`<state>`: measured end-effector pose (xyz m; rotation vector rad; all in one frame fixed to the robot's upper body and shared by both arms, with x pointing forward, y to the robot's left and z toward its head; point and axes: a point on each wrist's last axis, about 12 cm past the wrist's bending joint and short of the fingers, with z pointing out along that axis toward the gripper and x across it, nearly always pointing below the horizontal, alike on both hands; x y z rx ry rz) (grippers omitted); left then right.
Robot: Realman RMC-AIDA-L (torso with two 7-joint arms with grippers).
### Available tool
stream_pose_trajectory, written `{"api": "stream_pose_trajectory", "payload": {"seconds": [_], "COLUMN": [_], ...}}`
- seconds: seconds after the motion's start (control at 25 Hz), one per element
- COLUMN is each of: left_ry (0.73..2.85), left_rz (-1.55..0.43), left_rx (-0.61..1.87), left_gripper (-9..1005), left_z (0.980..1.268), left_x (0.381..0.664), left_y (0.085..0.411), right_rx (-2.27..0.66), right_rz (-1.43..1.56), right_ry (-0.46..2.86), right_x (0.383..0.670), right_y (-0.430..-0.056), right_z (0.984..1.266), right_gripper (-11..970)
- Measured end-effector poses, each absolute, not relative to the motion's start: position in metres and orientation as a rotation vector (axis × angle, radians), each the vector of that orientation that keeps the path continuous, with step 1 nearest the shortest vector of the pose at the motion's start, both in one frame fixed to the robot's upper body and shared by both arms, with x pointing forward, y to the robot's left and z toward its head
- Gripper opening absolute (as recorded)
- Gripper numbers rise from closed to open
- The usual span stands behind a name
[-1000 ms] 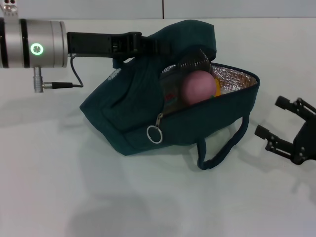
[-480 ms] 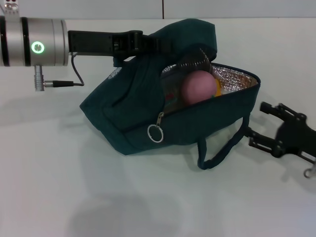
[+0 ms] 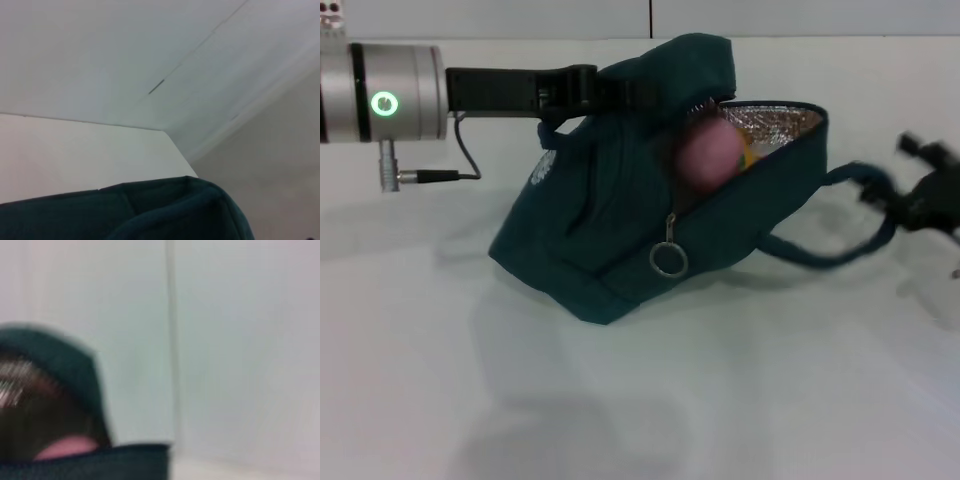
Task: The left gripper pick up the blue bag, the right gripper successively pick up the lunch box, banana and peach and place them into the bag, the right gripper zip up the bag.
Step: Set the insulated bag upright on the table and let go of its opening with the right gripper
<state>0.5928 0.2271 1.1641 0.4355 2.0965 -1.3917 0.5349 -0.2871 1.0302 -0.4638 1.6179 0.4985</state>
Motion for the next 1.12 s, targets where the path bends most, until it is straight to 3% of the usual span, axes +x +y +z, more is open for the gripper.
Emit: {"api": "stream_pose_trajectory", "payload": {"seconds": [0.24,0.56,0.84,1.12], "left_ry": [2.101,2.093,2.037,1.866], "left_rz": [-1.385,-1.454,-1.578,-1.617], "left_rx": [0.421,0.409,0.394,0.434], "left_gripper": [80,83,86,88], "left_z": [1.160,1.146,1.114,1.102], "left_x": [0.590,0.577,0.559,0.544], "left_y": [0.233,0.236,0.231,0.226], "right_rx": [-0.360,-0.472,-0.557,-0.611], "right_rz": [0.380,0.519,0.636,0.675], "right_ry": [1.394,1.156,1.074,1.252], "right_x": [0.516,0.507,0.526,0.562], "right_y": [-0.311,-0.306,-0.292,-0.268], "right_z": [1.048,1.084,1.117,1.115], "right_gripper": [812,812,811,811]}}
